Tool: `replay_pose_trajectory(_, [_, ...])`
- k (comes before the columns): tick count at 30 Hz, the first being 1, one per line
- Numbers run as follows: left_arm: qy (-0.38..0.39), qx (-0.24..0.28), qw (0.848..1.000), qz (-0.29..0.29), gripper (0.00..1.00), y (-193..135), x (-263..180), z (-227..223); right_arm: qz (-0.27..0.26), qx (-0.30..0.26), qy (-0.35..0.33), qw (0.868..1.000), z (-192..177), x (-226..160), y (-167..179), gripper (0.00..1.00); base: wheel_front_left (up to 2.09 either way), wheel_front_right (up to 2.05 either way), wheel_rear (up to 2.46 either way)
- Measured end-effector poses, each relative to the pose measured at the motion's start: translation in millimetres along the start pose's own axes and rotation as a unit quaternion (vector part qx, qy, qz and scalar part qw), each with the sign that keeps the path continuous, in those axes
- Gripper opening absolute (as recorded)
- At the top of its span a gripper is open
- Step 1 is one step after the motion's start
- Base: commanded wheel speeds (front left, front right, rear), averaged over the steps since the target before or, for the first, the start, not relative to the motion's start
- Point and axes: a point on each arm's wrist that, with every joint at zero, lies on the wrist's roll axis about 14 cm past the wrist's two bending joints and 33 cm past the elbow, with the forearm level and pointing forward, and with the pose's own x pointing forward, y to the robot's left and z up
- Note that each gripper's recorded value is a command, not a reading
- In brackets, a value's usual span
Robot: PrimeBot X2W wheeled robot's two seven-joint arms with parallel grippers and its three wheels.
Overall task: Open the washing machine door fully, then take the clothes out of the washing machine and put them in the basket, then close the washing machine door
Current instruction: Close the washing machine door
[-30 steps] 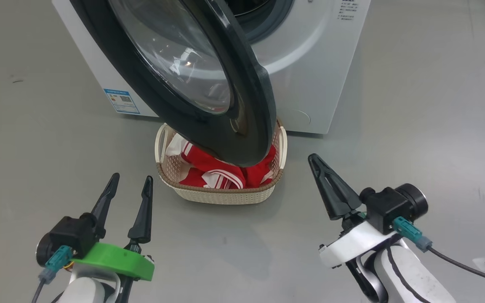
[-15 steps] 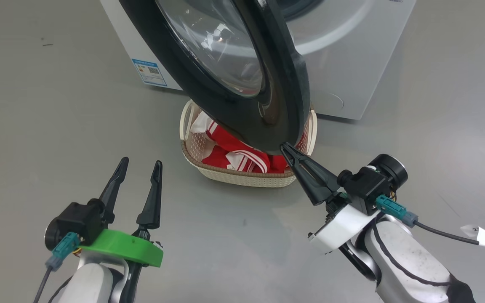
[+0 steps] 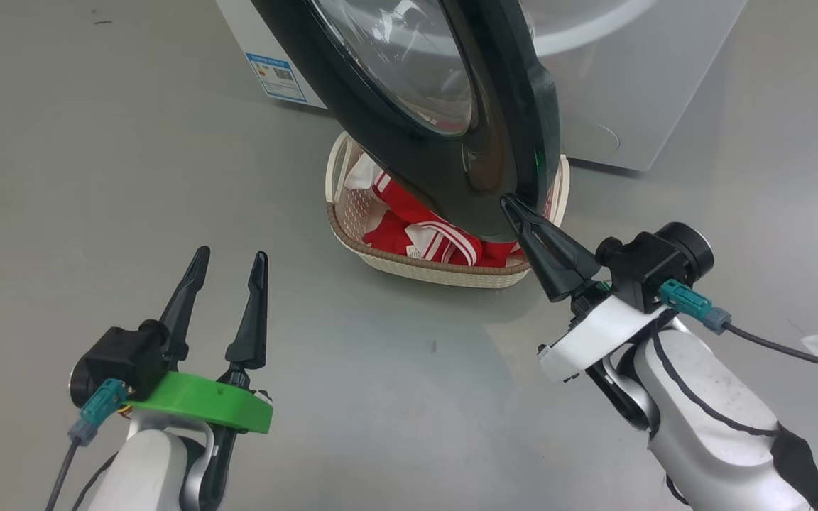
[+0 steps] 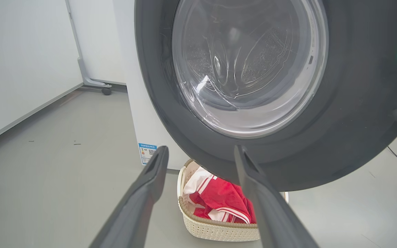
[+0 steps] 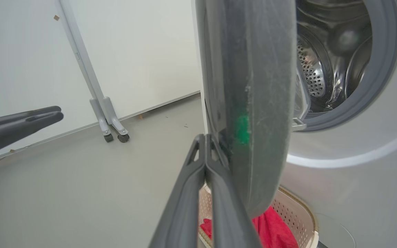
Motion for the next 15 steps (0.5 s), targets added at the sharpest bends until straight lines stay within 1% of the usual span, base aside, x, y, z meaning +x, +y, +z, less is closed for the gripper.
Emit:
replay_pose_trajectory(8, [0.005, 0.0, 1.0, -0.006, 1.0, -3, 12, -5, -0.008, -0.007, -0.005, 1.0, -1, 9, -23, 0.0, 0.0, 0.0, 0.0])
replay_pose_trajectory(15, [0.012, -0.003, 1.0, -0.014, 1.0, -9, 22, -13, -0.037, -0.019, -0.008, 0.999, 0, 14, -60, 0.0, 0.0, 0.0, 0.0])
